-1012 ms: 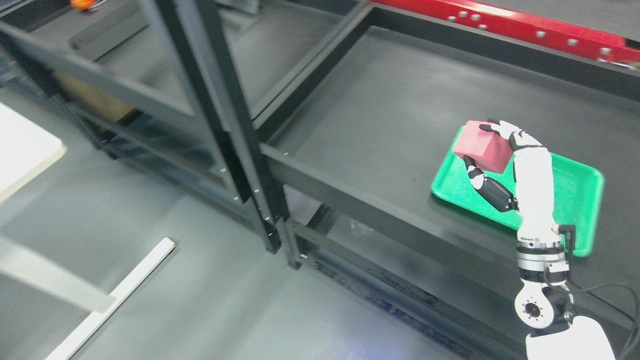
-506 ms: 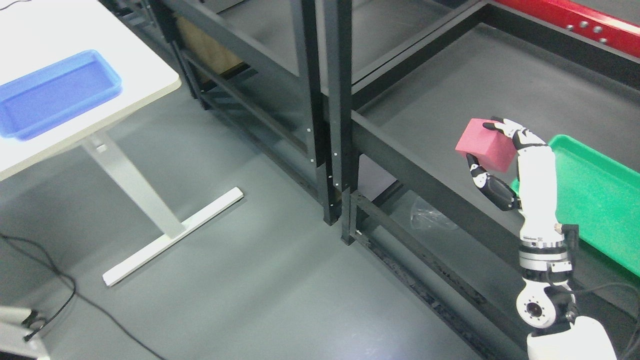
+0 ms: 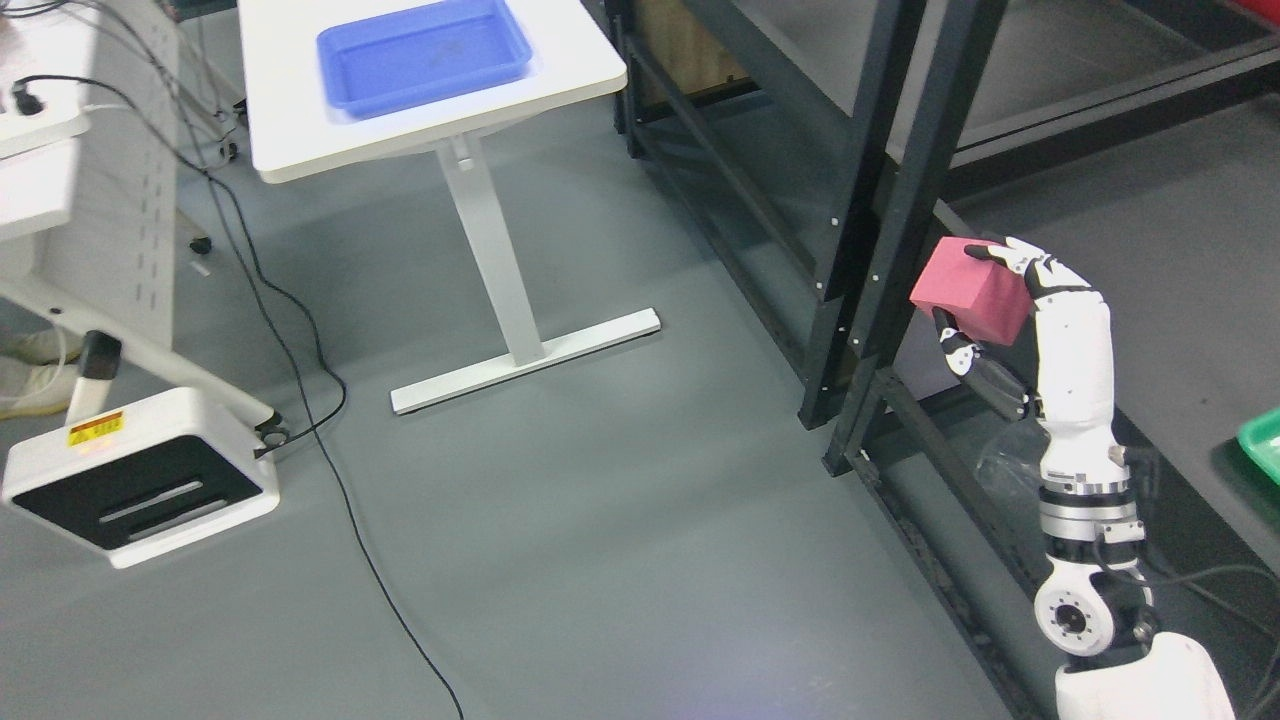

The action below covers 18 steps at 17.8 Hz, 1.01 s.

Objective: Pick pink block from left shelf to tray
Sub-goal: 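Turn and drive toward the blue tray holding the block in the right hand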

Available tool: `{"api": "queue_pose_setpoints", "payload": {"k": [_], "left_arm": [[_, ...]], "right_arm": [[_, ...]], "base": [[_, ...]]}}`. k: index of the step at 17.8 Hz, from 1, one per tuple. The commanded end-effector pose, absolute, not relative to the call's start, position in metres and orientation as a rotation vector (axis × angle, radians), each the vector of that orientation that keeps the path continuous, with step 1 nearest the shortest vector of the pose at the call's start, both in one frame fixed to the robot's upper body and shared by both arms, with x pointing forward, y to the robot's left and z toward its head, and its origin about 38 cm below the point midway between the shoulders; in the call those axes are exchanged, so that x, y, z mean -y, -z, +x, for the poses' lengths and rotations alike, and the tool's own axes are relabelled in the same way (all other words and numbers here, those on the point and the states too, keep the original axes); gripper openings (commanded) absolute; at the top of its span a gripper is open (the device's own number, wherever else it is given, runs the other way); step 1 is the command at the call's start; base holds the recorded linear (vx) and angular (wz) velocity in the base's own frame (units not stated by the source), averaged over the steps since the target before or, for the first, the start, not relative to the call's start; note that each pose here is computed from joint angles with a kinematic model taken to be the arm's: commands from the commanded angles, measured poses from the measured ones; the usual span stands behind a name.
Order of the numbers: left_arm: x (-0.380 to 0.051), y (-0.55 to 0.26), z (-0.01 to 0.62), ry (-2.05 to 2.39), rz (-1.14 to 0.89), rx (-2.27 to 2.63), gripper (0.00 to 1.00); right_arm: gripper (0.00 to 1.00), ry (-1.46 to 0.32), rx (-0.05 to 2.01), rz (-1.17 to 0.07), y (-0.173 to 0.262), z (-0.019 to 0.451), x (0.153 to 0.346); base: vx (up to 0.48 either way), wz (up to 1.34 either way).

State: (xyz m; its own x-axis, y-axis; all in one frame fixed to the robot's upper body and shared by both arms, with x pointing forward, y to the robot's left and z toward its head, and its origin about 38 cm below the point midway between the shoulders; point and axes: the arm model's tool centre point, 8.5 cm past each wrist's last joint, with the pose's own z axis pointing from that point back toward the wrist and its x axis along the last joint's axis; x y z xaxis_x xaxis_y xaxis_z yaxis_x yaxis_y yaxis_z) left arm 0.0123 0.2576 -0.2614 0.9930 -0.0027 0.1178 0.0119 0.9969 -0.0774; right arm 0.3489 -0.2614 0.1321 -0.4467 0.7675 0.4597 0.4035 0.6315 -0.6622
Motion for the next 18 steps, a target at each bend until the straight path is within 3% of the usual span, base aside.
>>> {"api": "queue_pose_setpoints", "payload": {"k": [1, 18], "left_arm": [[-0.2681, 0.2609, 0.0055, 0.008, -0.063, 0.115, 1.00], [-0.2681, 0.2609, 0.0055, 0.008, -0.063, 0.115, 1.00]], "right_arm": [[0.04, -0.606, 2.055, -0.910, -0.1242, 0.3417, 0.2647], [0.05, -0.599, 2.051, -0.906, -0.1219, 0.3401, 0.2635]], "base": [[-0.138, 0.54], [-0.081, 0.34]]}}
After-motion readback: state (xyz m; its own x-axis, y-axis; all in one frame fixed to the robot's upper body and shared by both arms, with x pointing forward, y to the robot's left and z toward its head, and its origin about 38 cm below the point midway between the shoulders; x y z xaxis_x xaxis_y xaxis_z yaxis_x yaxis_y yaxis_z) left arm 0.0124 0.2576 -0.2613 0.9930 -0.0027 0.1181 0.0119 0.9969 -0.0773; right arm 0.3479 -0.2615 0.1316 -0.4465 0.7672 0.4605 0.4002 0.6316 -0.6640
